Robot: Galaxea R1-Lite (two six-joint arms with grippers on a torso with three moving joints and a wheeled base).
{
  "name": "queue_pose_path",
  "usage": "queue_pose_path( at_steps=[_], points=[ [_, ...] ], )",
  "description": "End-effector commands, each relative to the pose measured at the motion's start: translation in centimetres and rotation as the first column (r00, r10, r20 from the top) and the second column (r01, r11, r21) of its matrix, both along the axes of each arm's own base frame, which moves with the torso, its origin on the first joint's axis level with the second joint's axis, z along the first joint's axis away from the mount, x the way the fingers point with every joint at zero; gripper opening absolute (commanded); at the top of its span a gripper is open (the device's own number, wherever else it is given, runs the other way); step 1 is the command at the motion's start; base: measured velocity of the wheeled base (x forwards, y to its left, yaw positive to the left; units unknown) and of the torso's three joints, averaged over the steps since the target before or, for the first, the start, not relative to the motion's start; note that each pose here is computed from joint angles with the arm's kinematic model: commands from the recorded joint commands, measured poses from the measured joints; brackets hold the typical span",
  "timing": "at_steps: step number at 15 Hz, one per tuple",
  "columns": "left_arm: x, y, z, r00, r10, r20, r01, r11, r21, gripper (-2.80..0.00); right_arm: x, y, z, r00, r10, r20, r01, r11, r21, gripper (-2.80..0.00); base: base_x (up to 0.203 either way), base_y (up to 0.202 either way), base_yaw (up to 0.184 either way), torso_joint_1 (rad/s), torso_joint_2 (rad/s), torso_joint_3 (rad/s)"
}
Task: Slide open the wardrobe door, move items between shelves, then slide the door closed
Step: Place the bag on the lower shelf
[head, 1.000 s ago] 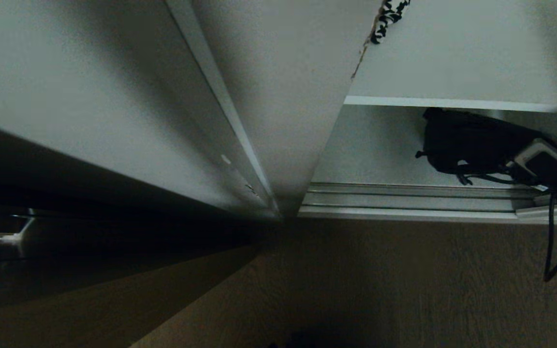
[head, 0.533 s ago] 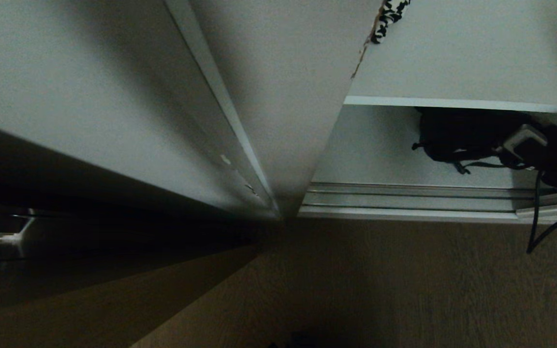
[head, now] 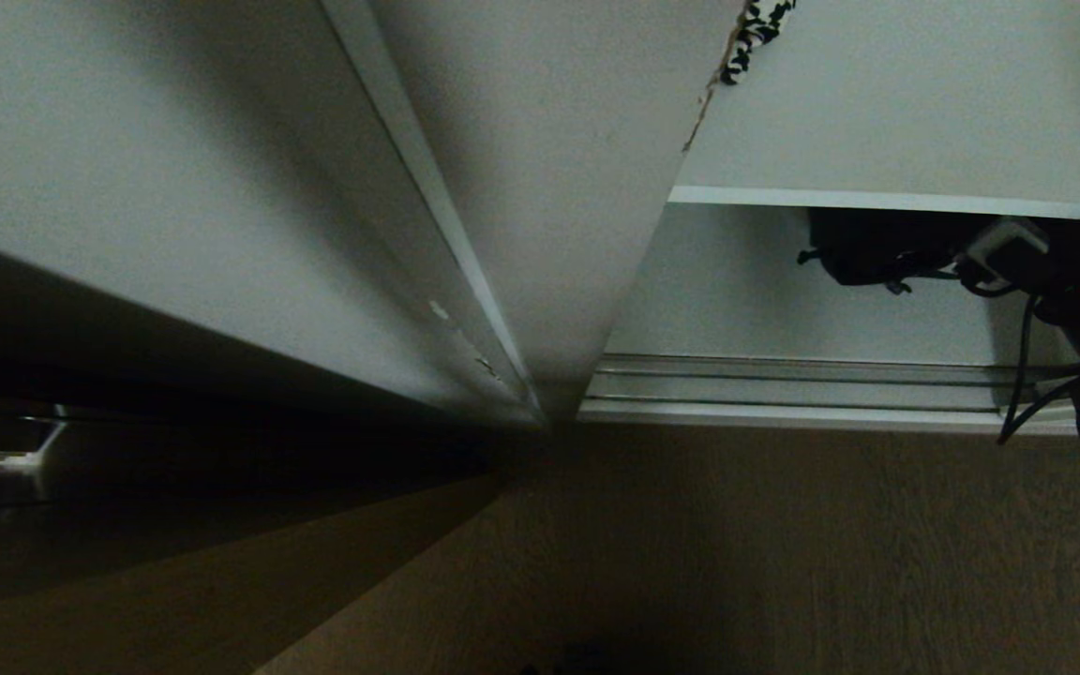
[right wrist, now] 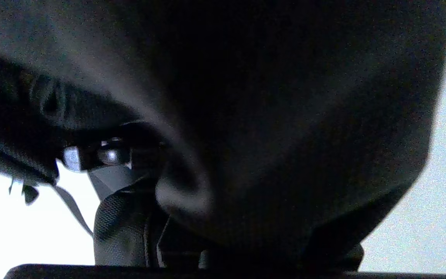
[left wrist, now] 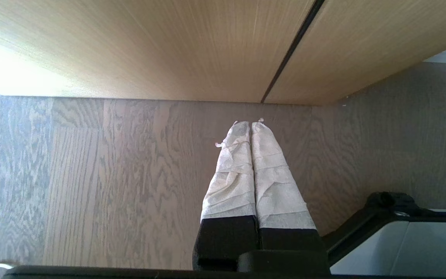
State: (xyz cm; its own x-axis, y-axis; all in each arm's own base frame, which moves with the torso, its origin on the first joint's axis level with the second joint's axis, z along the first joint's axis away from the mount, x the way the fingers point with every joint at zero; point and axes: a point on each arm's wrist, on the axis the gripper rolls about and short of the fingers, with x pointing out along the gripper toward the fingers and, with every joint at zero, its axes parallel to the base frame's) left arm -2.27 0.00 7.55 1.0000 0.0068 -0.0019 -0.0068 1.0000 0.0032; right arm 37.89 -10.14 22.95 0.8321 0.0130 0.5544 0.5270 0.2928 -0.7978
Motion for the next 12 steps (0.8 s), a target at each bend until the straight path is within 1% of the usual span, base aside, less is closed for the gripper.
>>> queue_pose_path(
  at_steps=[1,2,4,6,10,11,12],
  points=[
    [0.0,0.0,0.0,1.000,0.001,0.000,-0.001,1.000,0.000,-2.80,2.0,-0.5,-2.6,0.999,-0.003,-0.046,0.003,1.000,0.008,-2.80,0.000,0.000,0.000,0.000,0.00,0.000],
    [0.0,0.0,0.0,1.000,0.001,0.000,-0.001,1.000,0.000,-2.80,2.6,-0.7,-2.7,0.999,-0.002,-0.034,0.002,1.000,0.004,-2.80,0.000,0.000,0.000,0.000,0.00,0.000],
    [0.0,0.0,0.0,1.000,0.001,0.000,-0.001,1.000,0.000,-2.80,2.8,-0.7,-1.9,1.000,0.000,-0.001,0.000,1.000,-0.008,-2.80,0.000,0.000,0.000,0.000,0.00,0.000],
    [0.0,0.0,0.0,1.000,0.001,0.000,-0.001,1.000,0.000,-2.80,1.8,-0.7,-2.8,0.998,-0.005,-0.056,0.005,1.000,0.006,-2.80,0.000,0.000,0.000,0.000,0.00,0.000],
    [0.0,0.0,0.0,1.000,0.001,0.000,-0.001,1.000,0.000,-2.80,0.6,-1.6,-6.3,0.981,-0.031,-0.190,0.040,0.998,0.042,-2.80,0.000,0.000,0.000,0.000,0.00,0.000],
    [0.0,0.0,0.0,1.000,0.001,0.000,-0.001,1.000,0.000,-2.80,0.6,-1.9,-7.0,0.977,-0.038,-0.211,0.049,0.998,0.047,-2.80,0.000,0.000,0.000,0.000,0.00,0.000],
    [0.0,0.0,0.0,1.000,0.001,0.000,-0.001,1.000,0.000,-2.80,1.0,-2.2,-7.2,0.977,-0.043,-0.208,0.054,0.997,0.047,-2.80,0.000,0.000,0.000,0.000,0.00,0.000]
  ],
)
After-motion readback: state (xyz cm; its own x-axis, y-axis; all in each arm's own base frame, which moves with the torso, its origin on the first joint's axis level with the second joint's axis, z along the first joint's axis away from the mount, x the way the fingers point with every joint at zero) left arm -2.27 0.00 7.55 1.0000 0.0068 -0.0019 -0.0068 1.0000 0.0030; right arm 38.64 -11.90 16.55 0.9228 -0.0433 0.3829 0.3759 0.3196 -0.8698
